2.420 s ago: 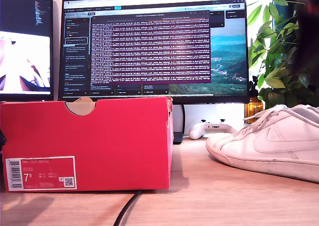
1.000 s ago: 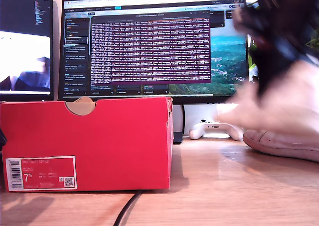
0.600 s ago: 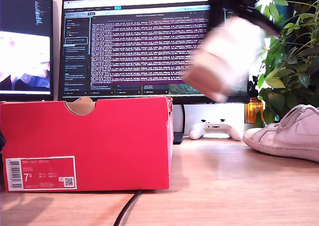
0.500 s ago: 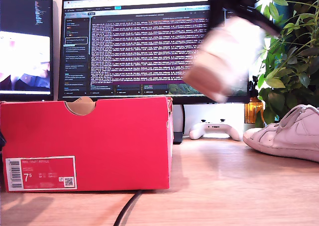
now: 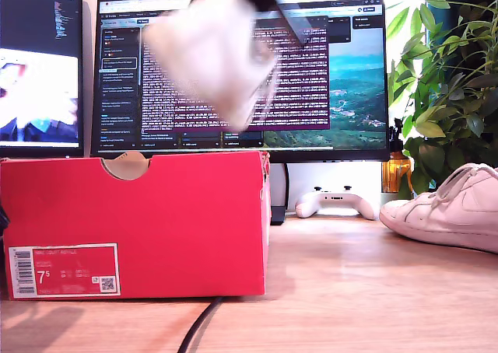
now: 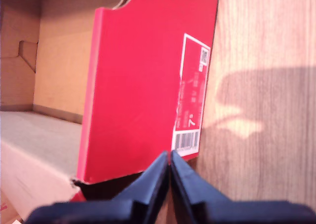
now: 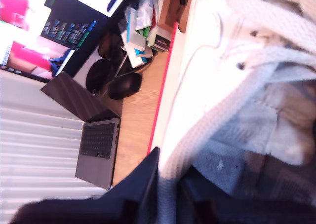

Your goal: Pack the white shoes by picking the first shoe and placing it inside the red shoebox, left side, then picking and rotating the second shoe and placing it in the shoebox

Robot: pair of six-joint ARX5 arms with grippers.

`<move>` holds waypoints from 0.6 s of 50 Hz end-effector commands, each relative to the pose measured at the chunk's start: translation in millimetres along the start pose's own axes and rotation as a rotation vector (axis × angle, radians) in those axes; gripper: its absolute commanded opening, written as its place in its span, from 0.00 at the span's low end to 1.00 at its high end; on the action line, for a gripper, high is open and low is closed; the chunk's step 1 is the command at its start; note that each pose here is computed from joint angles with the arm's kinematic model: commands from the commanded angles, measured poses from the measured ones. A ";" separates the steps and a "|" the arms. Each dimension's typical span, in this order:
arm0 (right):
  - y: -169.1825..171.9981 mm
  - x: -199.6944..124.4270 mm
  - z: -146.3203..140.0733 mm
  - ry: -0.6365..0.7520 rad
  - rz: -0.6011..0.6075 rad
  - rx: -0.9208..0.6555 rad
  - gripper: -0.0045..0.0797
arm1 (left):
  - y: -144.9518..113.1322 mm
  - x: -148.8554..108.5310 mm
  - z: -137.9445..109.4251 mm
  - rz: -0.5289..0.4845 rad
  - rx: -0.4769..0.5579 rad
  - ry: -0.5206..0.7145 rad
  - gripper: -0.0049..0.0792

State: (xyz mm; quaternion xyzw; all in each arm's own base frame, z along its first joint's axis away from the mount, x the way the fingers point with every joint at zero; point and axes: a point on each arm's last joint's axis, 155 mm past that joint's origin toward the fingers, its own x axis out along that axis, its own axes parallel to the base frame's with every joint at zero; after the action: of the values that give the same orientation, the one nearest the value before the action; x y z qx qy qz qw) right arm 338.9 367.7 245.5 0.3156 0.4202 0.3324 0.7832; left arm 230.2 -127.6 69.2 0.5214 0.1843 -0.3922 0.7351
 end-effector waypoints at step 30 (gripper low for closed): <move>-15.0 79.5 -28.4 0.032 -0.005 0.025 0.04 | -0.1 0.6 1.3 -0.001 0.000 -0.004 0.03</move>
State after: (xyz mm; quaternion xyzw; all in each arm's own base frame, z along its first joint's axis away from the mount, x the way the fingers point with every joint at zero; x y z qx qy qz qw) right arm 346.8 416.2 174.2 0.3163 0.4565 0.3143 0.7700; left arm 230.3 -127.6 69.2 0.5215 0.1843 -0.3920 0.7351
